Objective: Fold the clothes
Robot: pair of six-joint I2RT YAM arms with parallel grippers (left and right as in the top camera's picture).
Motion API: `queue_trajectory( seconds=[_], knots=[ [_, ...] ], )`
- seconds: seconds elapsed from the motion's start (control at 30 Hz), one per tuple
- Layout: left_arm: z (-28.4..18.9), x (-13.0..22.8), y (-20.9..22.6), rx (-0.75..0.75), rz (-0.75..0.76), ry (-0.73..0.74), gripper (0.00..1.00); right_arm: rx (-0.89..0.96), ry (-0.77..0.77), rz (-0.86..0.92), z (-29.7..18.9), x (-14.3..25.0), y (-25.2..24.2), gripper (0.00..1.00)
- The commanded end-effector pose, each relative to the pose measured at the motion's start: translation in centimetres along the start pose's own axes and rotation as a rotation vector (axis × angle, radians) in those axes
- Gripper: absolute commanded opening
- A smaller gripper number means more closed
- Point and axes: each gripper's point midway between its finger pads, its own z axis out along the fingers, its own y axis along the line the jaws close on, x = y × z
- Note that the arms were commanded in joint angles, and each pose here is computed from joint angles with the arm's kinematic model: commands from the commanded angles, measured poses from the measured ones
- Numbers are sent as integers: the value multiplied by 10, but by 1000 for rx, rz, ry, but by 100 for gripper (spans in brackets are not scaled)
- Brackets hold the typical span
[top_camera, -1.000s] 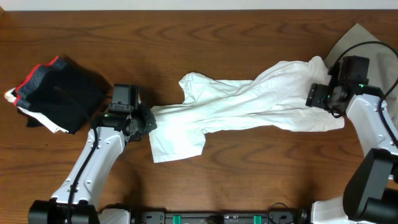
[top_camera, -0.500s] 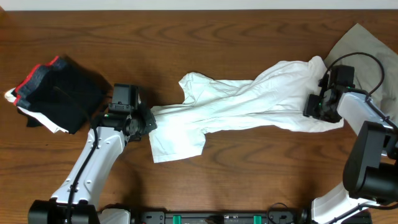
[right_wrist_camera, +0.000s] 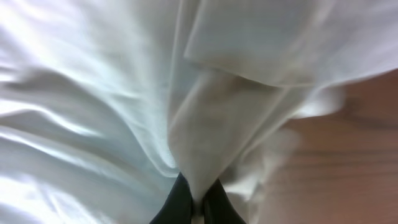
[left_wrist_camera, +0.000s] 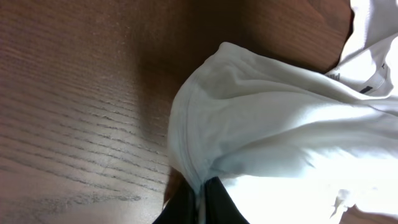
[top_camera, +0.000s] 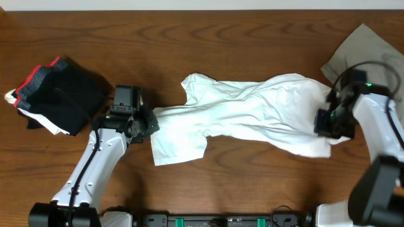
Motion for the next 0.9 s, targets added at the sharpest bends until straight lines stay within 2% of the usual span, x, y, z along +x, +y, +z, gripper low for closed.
queue_trajectory(
  seconds=[0.0, 0.1, 0.13, 0.17, 0.2, 0.23, 0.57, 0.67, 0.87],
  knots=[
    [0, -2, 6, -23, 9, -13, 6, -6, -249, -5, -54, -39, 4, 5],
    [0, -3, 6, -22, 9, -14, 6, -16, -459, 6, -77, -84, 4, 9],
    [0, -2, 6, -22, 9, -13, 6, -24, -490, 5, -79, -93, 6, 22],
    [0, -2, 6, -22, 9, -13, 6, -25, -499, 6, -78, -97, 6, 40],
    [0, -2, 6, -23, 10, -11, 5, -25, -486, 12, -73, -98, 6, 49],
    [0, -2, 6, -24, 9, -10, 6, -24, -460, 16, -67, -95, 6, 52],
    [0, -2, 6, -24, 9, -10, 6, 11, -101, 31, -3, -46, 0, 56],
    [0, -1, 6, -24, 9, -9, 6, 17, -47, 33, 8, -40, -1, 56],
    [0, -1, 6, -24, 9, -10, 6, 4, -42, 33, 31, -44, 1, 54]
  ],
)
